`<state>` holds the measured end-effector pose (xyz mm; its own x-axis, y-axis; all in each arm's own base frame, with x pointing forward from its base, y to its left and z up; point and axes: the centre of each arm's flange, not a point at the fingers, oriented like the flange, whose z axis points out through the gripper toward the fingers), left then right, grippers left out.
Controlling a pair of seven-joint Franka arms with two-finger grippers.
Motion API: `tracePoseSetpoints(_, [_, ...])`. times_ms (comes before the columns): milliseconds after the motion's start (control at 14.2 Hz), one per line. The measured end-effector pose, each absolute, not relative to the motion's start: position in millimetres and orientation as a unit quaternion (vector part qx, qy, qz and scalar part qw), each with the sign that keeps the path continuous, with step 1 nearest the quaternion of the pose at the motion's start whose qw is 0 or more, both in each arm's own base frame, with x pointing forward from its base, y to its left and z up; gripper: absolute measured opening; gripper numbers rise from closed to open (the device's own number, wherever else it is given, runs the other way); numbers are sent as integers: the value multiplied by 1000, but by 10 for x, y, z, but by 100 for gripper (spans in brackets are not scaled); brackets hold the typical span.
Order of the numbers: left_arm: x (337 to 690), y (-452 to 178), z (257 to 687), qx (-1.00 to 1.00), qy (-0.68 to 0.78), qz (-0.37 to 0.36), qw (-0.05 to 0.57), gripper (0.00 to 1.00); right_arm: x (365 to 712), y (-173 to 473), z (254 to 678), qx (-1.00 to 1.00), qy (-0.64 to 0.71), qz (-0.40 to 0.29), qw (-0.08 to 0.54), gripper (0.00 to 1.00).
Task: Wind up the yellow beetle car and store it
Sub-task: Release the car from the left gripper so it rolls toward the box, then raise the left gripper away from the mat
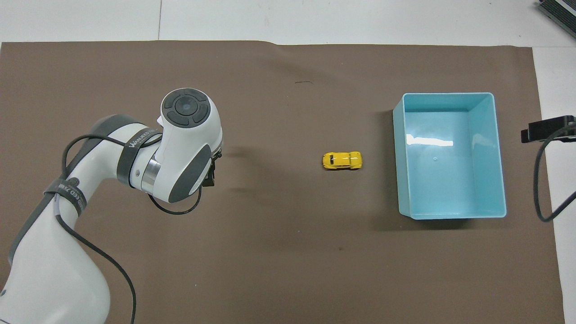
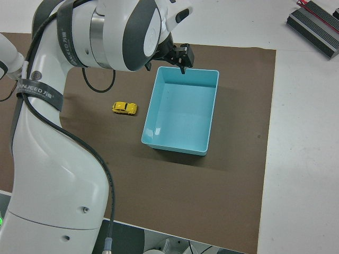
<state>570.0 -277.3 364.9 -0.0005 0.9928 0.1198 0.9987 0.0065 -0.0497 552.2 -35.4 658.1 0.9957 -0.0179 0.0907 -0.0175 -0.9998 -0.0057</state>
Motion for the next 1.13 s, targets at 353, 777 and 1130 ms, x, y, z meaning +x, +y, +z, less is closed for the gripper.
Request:
tracePoseSetpoints(353, [5756, -2687, 3673, -703, -708, -26, 58, 100, 5522, -353, 6581, -999, 9, -45, 2, 100])
tracePoseSetpoints(777, [5904, -2556, 3927, -719, -694, -33, 36, 100, 5522, -353, 6581, -999, 9, -45, 2, 100])
tracePoseSetpoints(1130, [5964, -2409, 4184, -752, -658, -40, 19, 100, 5529, -182, 6580, -999, -6, -45, 4, 100])
